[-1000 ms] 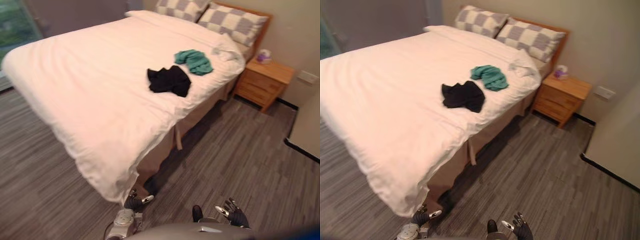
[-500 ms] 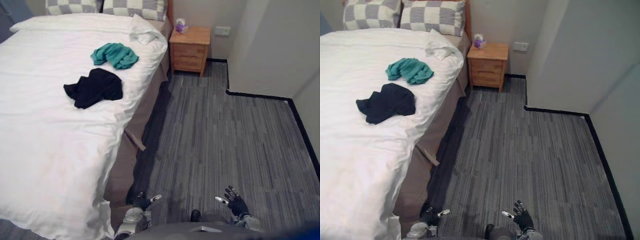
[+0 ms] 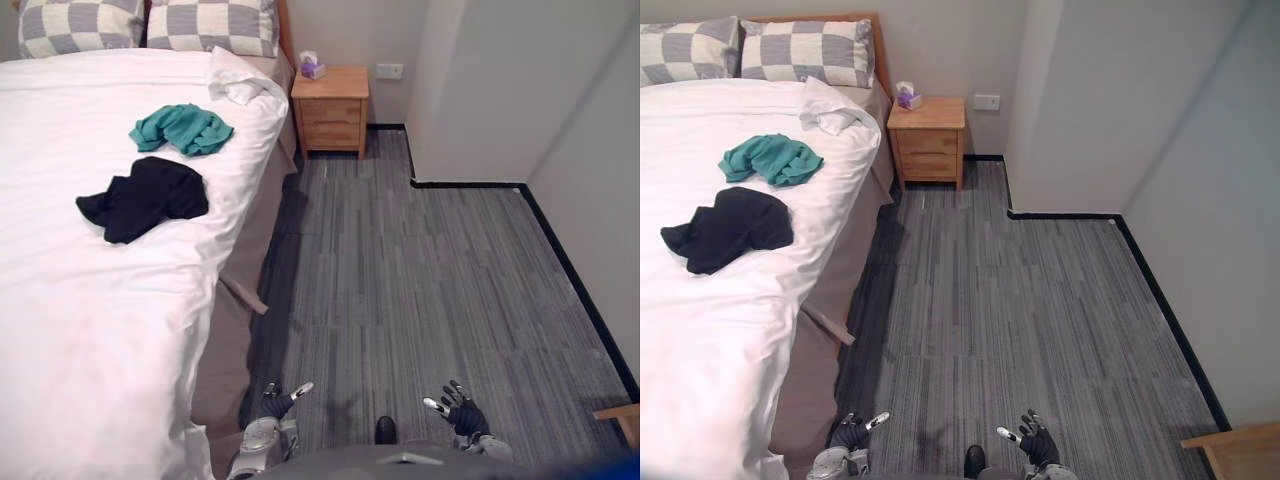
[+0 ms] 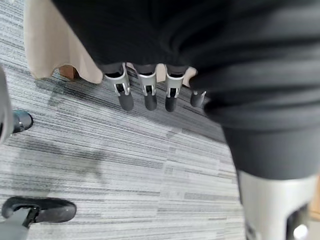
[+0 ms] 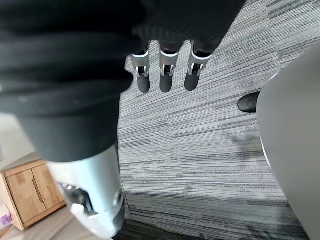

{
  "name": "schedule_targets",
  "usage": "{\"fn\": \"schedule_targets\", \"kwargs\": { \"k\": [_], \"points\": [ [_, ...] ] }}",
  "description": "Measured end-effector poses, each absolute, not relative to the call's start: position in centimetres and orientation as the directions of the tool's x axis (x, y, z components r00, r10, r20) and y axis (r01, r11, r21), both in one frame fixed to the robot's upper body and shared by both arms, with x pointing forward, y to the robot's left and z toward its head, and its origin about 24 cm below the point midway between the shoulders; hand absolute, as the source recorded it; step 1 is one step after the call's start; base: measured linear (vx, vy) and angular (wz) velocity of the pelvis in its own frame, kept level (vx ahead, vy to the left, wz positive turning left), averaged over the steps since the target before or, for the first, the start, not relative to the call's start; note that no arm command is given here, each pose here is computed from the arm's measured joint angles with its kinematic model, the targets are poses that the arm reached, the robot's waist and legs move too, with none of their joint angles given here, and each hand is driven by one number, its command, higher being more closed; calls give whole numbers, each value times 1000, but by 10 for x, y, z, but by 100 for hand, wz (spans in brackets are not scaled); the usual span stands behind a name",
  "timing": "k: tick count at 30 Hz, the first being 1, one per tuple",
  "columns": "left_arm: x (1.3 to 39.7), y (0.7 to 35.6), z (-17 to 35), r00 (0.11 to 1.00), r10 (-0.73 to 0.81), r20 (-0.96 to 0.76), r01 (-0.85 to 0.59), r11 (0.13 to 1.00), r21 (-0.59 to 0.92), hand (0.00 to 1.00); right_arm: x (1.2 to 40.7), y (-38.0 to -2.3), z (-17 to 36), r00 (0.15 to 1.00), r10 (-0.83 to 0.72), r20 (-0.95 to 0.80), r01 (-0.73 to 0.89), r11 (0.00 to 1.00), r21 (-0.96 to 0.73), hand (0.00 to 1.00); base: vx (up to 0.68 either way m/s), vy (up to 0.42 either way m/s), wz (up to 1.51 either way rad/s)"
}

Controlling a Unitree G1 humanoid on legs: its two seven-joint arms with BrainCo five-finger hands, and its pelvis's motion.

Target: Tidy the bed and pick cloth on bed and put in laundry

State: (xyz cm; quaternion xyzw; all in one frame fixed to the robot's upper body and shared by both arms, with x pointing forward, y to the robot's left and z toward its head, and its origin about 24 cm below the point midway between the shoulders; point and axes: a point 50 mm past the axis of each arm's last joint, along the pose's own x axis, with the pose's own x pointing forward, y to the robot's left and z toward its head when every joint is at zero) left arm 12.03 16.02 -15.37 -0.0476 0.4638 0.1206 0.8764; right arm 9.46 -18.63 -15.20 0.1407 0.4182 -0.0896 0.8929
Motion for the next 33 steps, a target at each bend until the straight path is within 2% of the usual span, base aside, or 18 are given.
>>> {"fn": "schedule_targets", "kwargs": {
  "k": [2,3,12,18,22,33],
  "points": [
    [119,160,-154,534,167,-829,-270,963,20,0,94,-187,-153,624,-53,-779,302,937,178,0,-10,46,7],
    [110,157,-160,487,142,-862,-268,964,8,0,90,-193,-154,605,-76,-793,341,924,172,0,0,0,0],
    [108,158,-160,492,133,-860,-272,962,-7,0,88,-194,-154,598,-98,-795,375,911,170,0,-11,7,7],
    [111,168,-155,544,151,-825,-309,950,-30,0,89,-197,-153,610,-138,-780,416,894,167,0,-9,-13,0],
    [106,198,-150,560,248,-790,-401,916,3,0,95,-188,-152,628,-119,-769,398,898,186,0,4,-136,-25],
    [114,186,-145,639,195,-744,-346,937,-52,0,106,-191,-148,650,-82,-756,299,942,155,0,172,58,-47]
  ]
}}
